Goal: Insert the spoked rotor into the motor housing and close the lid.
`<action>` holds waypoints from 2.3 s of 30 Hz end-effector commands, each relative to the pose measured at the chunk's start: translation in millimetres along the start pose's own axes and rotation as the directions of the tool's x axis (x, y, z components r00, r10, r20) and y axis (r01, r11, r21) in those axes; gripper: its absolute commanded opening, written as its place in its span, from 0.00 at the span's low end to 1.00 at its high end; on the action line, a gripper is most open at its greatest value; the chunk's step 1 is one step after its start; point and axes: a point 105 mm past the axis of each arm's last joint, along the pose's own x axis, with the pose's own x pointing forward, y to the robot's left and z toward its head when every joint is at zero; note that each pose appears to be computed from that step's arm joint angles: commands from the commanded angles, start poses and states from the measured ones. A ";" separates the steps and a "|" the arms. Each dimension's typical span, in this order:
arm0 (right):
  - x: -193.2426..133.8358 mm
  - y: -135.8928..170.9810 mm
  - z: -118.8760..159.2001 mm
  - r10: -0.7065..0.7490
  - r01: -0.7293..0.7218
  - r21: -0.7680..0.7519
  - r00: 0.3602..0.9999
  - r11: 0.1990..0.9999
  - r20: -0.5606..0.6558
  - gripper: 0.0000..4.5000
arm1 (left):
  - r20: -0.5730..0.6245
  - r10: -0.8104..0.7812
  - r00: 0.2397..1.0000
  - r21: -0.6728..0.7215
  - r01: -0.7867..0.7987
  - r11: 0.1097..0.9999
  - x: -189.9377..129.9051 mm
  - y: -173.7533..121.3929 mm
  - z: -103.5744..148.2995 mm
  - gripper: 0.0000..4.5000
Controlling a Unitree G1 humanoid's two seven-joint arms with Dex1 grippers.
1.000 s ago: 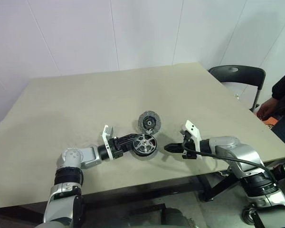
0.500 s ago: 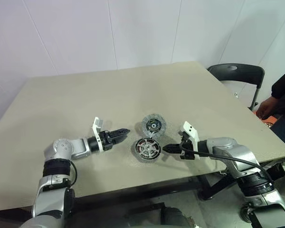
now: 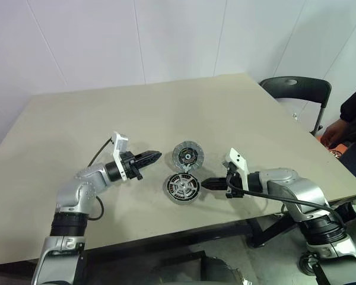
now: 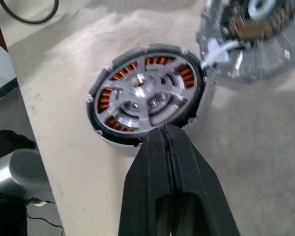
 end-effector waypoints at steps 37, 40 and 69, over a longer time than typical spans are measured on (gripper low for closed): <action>3.2 9.1 28.9 -0.051 -0.071 -0.470 0.969 0.880 -0.242 0.27 | -0.093 -0.043 0.995 0.261 0.066 0.963 -5.9 -2.5 -22.0 0.00; 10.5 15.0 29.2 -0.044 -0.131 -0.540 0.954 0.831 -0.298 0.51 | -0.111 -0.046 0.993 0.272 0.075 0.959 -9.0 -3.0 -25.7 0.00; 44.1 8.0 4.9 -0.080 -0.215 -0.630 0.911 0.746 -0.405 0.16 | -0.074 0.093 0.993 0.303 -0.067 0.951 -16.5 16.6 -33.8 0.00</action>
